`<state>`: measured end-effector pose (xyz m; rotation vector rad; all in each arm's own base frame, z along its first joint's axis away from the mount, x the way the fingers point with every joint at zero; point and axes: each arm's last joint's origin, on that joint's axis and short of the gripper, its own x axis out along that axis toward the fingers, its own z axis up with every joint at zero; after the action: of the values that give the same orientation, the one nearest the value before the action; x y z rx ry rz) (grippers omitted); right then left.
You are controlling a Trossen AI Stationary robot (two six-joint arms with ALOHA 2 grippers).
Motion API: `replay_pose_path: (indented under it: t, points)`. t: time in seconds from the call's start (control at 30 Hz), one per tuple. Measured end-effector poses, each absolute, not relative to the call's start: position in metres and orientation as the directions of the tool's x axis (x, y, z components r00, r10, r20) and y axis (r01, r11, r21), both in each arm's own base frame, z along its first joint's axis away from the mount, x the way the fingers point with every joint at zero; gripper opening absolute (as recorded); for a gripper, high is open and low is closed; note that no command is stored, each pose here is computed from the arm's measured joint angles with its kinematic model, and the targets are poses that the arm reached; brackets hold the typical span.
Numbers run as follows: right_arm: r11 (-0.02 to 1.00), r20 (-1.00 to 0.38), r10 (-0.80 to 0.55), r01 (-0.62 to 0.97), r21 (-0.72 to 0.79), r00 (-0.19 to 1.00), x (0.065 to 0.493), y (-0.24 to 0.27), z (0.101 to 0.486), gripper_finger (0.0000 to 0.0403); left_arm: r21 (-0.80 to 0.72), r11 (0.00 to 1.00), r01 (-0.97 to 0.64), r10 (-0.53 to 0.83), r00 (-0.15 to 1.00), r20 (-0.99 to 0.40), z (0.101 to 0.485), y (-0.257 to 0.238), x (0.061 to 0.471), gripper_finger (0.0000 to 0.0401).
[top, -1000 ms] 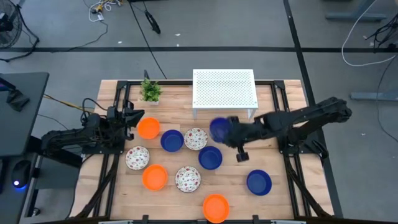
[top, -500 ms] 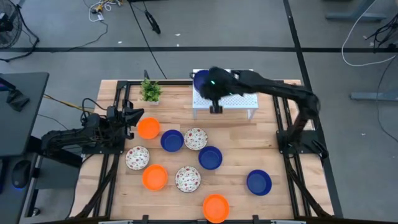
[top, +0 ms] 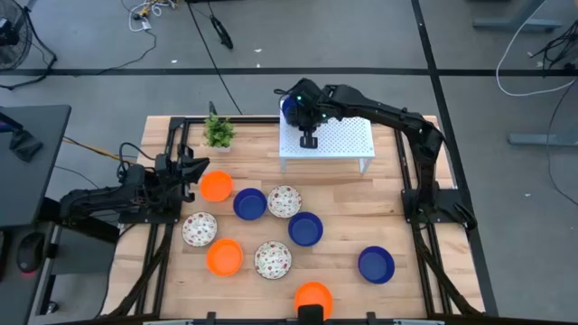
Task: Pick & Place Mini bowls
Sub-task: Put the blue bowl on the shelf
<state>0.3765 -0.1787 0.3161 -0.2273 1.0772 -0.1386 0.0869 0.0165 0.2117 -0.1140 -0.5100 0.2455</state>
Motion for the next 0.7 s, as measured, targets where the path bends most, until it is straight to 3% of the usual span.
replay_pose_path:
  t: [0.7]
  points:
    - [0.968,-0.848,-0.233,0.029,-0.250,0.476,0.375,-0.191,0.307,0.0026,-0.169,0.964,-0.203,0.260,0.844,0.468,0.212,0.017,0.087,0.0039]
